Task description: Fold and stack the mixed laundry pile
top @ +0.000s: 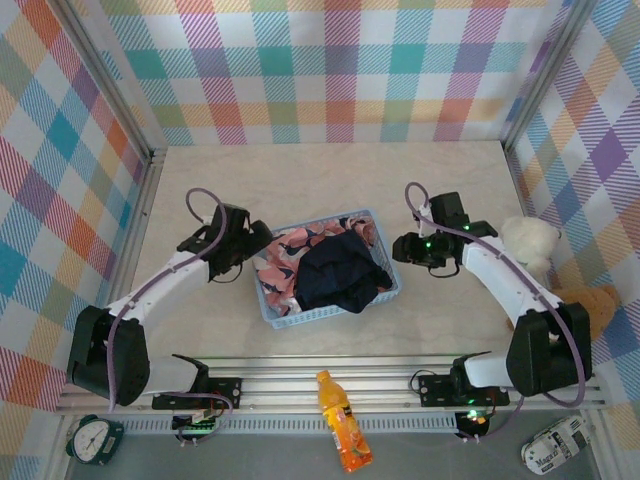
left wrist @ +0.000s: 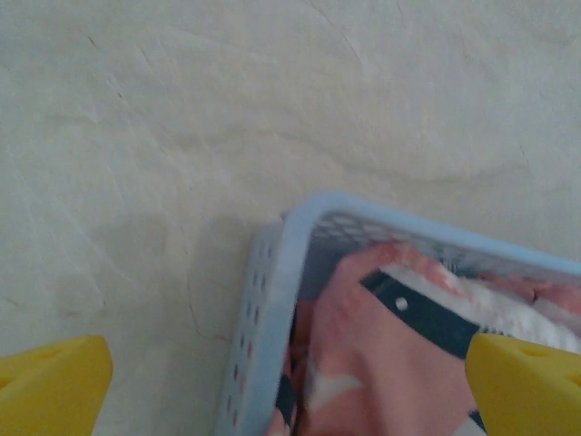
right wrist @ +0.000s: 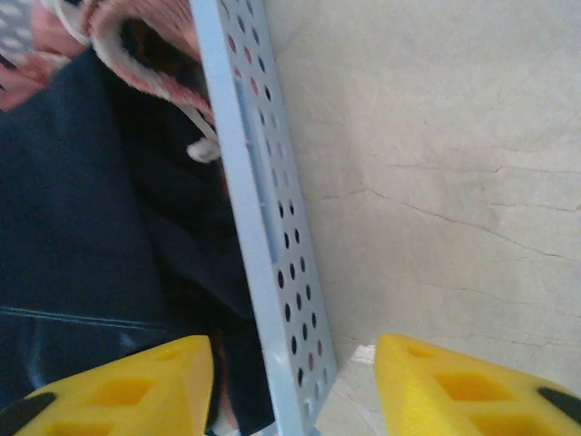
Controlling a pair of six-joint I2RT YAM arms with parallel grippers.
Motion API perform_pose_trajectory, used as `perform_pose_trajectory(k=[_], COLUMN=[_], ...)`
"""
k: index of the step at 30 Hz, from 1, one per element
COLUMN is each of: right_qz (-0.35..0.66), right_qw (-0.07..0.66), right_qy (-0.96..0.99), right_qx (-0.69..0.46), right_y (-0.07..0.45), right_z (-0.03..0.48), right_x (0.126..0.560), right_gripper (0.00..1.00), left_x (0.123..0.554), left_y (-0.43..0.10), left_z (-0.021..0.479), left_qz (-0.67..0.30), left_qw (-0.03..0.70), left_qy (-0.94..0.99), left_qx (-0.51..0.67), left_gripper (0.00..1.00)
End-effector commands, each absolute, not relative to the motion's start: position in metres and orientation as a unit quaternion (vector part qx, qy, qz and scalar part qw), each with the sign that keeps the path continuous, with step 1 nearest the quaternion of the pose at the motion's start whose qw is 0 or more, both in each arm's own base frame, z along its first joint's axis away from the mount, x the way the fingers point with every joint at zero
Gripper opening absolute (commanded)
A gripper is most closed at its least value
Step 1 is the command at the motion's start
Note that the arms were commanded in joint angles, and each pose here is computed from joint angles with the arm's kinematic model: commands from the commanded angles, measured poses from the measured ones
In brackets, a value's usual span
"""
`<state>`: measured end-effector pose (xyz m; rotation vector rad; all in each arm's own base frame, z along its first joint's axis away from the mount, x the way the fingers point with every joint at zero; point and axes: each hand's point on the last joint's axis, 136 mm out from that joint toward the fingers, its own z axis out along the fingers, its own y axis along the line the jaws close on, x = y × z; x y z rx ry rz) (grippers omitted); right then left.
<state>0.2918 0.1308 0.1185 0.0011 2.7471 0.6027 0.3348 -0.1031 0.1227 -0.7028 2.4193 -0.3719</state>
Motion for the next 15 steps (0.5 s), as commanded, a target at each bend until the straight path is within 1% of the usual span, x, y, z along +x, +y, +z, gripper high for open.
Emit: perform_pose_trajectory(k=[1, 2, 5, 6, 7, 9, 10, 15], right_qz=[0.222, 0.224, 0.219, 0.205, 0.189, 0.157, 0.145, 0.074], right_qw=[0.132, 0.127, 0.113, 0.11, 0.11, 0.112, 0.117, 0.143], right_qy=[0.966, 0.966, 0.969, 0.972, 0.976, 0.981, 0.981, 0.983], right_qx=[-0.01, -0.01, -0.008, -0.004, 0.006, 0.035, 0.048, 0.093], right_y=[0.148, 0.153, 0.165, 0.166, 0.163, 0.154, 0.151, 0.123], right_z=[0.104, 0.099, 0.085, 0.08, 0.077, 0.074, 0.075, 0.087], right_x=[0.288, 0.29, 0.299, 0.302, 0.307, 0.316, 0.322, 0.35], right_gripper=[0.46, 0.45, 0.34, 0.28, 0.19, 0.04, 0.0, 0.0], left_x=[0.336, 0.337, 0.342, 0.344, 0.345, 0.347, 0.348, 0.351], left_y=[-0.108, -0.109, -0.112, -0.113, -0.114, -0.116, -0.116, -0.115], left_z=[0.137, 0.138, 0.14, 0.141, 0.141, 0.143, 0.144, 0.148], left_qz=[-0.148, -0.148, -0.149, -0.15, -0.15, -0.15, -0.15, -0.136], left_qw=[0.292, 0.291, 0.289, 0.289, 0.289, 0.289, 0.289, 0.292], left_qy=[0.906, 0.907, 0.908, 0.908, 0.908, 0.909, 0.91, 0.915], left_qx=[-0.269, -0.267, -0.264, -0.264, -0.263, -0.26, -0.258, -0.242], left_gripper=[1.0, 1.0, 1.0, 1.0, 1.0, 1.0, 1.0, 1.0])
